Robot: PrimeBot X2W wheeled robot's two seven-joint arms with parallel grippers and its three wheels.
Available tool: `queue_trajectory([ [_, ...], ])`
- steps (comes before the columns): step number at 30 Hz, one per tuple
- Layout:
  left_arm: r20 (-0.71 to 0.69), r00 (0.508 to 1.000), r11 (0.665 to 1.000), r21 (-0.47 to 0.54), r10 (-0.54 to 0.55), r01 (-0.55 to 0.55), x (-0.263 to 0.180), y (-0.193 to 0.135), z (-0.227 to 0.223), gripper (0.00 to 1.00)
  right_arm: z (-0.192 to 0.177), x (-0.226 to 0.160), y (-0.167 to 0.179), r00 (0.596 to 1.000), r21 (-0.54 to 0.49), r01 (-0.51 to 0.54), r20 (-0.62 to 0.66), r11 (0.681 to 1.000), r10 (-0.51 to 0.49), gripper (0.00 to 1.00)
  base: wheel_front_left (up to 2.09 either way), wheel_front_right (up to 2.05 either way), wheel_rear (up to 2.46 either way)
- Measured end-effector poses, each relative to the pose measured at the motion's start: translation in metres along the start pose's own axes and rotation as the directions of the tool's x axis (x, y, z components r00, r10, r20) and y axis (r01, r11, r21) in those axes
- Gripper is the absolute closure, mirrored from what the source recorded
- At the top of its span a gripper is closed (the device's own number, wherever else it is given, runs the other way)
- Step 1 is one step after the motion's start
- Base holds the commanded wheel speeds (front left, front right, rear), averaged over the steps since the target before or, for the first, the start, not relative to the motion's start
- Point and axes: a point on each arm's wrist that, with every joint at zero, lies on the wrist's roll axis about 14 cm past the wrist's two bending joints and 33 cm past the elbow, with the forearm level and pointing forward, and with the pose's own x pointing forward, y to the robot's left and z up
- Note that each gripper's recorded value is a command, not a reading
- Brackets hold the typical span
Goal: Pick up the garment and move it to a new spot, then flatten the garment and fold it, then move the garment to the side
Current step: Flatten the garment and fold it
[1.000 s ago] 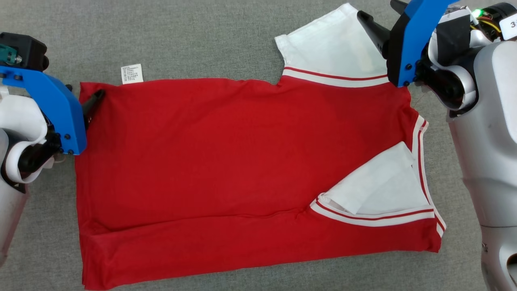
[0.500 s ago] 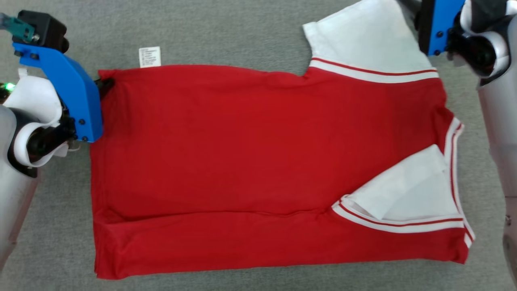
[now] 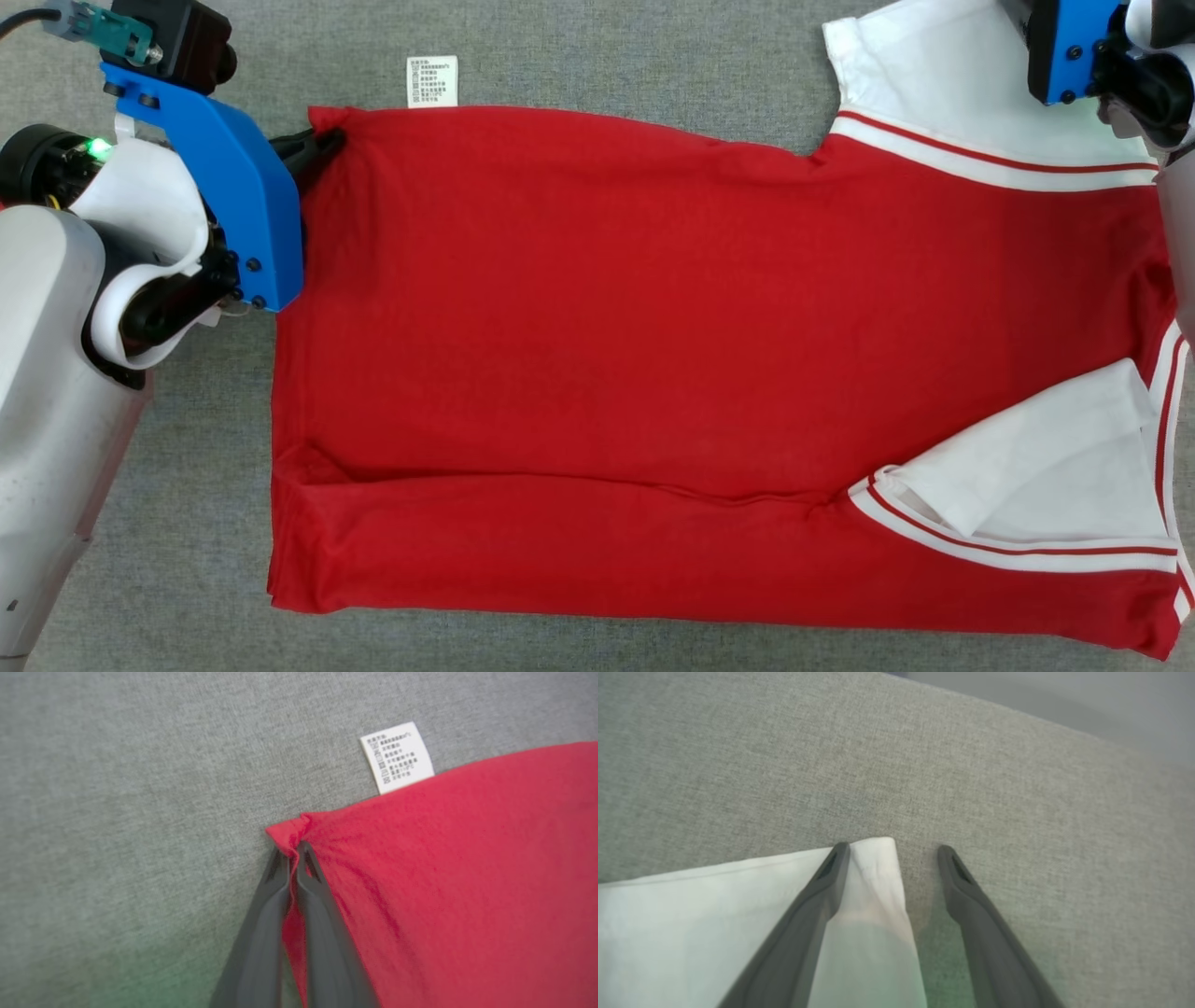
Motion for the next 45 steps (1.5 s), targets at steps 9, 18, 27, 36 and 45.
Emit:
queue_trajectory([
  [9,0.033,0.999,1.000,0.008,0.008,-0.008,0.004,0.001,0.005,1.00,0.001,-0.006,0.006,1.000,-0.057,-0.012,-0.008,0.998,0.012,1.00,0.00,0.00,0.00],
  [18,0.216,0.974,0.995,0.058,0.061,-0.075,-0.008,0.002,0.027,1.00,0.018,-0.031,-0.008,0.990,-0.025,0.004,0.141,1.000,0.000,1.00,0.00,0.00,0.00],
  [27,0.255,0.966,0.997,0.053,0.041,-0.056,-0.034,-0.017,0.004,1.00,0.013,-0.075,0.009,0.968,-0.020,-0.075,0.239,0.997,0.078,1.00,0.00,0.00,0.00],
  [36,0.403,0.915,0.995,0.097,-0.004,-0.038,-0.076,-0.041,-0.008,1.00,-0.008,-0.133,0.008,0.936,-0.033,-0.119,0.329,0.992,0.123,1.00,0.00,0.00,0.00],
  [45,0.478,0.878,0.982,0.179,-0.028,-0.066,-0.099,-0.057,-0.028,1.00,-0.055,-0.172,0.013,0.937,-0.005,-0.146,0.320,0.989,0.140,1.00,0.00,0.00,0.00],
])
